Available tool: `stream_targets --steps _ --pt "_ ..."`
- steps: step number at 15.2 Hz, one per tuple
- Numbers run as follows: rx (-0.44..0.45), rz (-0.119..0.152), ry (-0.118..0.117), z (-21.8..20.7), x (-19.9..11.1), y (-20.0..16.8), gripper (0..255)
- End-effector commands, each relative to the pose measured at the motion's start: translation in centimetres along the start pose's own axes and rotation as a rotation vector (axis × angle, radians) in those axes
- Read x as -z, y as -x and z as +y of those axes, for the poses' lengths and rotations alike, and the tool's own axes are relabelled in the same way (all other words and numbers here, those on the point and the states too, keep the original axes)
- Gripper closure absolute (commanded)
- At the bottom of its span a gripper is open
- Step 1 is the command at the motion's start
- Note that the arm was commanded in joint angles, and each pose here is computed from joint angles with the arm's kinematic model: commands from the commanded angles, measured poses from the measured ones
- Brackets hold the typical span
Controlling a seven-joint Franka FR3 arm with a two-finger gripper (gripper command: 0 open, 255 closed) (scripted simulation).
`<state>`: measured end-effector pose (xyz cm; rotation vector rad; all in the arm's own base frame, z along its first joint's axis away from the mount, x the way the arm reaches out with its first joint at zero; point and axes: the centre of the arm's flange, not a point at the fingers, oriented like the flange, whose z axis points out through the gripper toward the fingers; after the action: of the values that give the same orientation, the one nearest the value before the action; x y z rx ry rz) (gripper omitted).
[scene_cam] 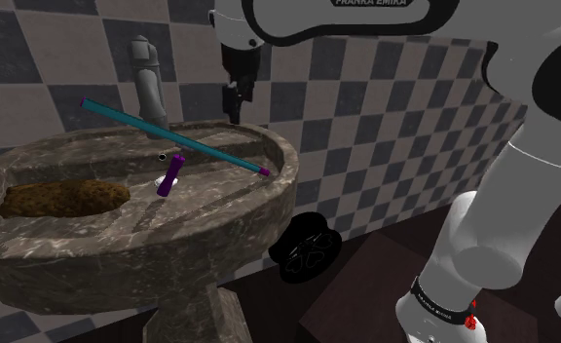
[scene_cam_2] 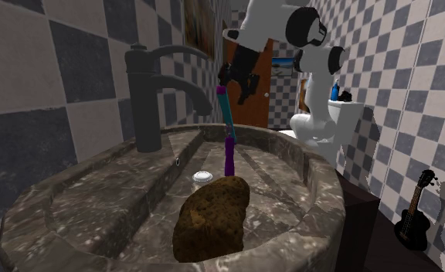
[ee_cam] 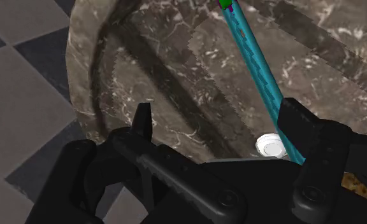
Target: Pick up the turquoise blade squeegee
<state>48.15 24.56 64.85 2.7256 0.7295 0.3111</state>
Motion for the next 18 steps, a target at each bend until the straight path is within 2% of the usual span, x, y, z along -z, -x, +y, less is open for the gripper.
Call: stream_targets --steps 1,11,18 --pt "0.052 0.023 0.022 -1.9 0.2 -2.0 0" --pt "0.309 0.13 0.128 -12.0 2.1 -9.6 0" --pt "0.309 0.13 0.128 -13.3 -1.4 -9.1 0"
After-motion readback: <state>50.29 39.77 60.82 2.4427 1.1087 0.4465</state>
